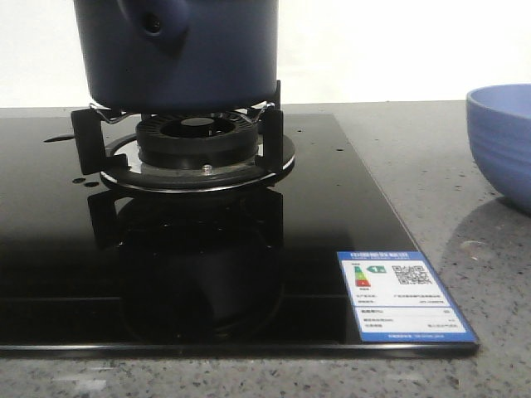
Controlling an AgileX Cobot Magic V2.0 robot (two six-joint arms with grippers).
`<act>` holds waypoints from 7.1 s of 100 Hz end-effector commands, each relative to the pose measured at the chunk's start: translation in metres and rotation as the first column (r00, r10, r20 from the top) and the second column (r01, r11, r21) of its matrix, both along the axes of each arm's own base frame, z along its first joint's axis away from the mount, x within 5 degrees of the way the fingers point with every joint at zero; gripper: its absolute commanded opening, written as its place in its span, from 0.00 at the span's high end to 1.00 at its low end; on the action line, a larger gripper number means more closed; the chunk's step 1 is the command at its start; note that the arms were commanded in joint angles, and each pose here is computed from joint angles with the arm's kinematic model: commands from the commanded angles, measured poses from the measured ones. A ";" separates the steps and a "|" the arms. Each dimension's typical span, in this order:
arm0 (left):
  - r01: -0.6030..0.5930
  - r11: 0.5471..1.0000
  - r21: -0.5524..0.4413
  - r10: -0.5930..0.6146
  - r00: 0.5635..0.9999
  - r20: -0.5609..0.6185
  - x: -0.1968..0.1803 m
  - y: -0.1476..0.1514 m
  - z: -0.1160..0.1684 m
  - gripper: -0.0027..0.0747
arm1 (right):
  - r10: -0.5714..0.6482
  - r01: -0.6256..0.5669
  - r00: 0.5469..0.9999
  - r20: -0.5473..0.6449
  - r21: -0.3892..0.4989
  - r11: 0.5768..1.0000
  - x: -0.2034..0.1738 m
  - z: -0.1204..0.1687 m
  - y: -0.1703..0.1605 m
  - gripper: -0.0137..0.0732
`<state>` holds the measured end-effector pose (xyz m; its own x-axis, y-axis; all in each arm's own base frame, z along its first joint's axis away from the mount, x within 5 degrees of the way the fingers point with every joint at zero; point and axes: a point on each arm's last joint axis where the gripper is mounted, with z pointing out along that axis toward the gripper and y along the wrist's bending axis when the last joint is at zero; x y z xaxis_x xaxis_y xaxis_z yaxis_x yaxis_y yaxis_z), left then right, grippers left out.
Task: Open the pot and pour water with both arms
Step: 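Close the left gripper on the blue knob of the glass lid, then lift the glass lid up off the saucepan with the left gripper, then grasp the light blue bowl rim with the right gripper and lift it, then tilt the held bowl over the open saucepan to pour water in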
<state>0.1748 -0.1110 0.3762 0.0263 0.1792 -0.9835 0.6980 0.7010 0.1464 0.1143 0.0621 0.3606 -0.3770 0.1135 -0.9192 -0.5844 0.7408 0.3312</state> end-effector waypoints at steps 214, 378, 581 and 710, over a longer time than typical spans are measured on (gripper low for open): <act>0.149 0.966 -0.213 -0.154 0.988 -0.008 0.123 -0.029 0.011 0.72 | 0.032 -0.034 0.999 0.028 0.070 0.997 -0.001 0.014 0.003 0.34; -0.293 0.905 -0.308 0.322 0.946 0.046 -0.036 0.061 0.027 0.72 | -0.535 0.347 0.526 -0.661 -0.407 0.845 0.105 -0.057 -0.091 0.46; -0.284 0.898 -0.337 0.312 0.950 0.030 -0.036 0.061 0.028 0.72 | -0.218 0.215 0.975 0.048 -0.461 0.861 0.260 0.123 0.106 0.91; -0.237 0.916 -0.323 0.262 0.964 0.035 -0.039 0.052 0.028 0.72 | -0.065 0.798 0.532 0.844 -0.475 0.372 0.231 0.159 0.192 0.91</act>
<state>0.1413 -0.0563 0.3913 0.0716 -0.0840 -0.9939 0.4595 0.8872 -0.0419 0.3677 0.2741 0.4727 0.0582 -0.7868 -0.6145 0.0585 0.6172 -0.7846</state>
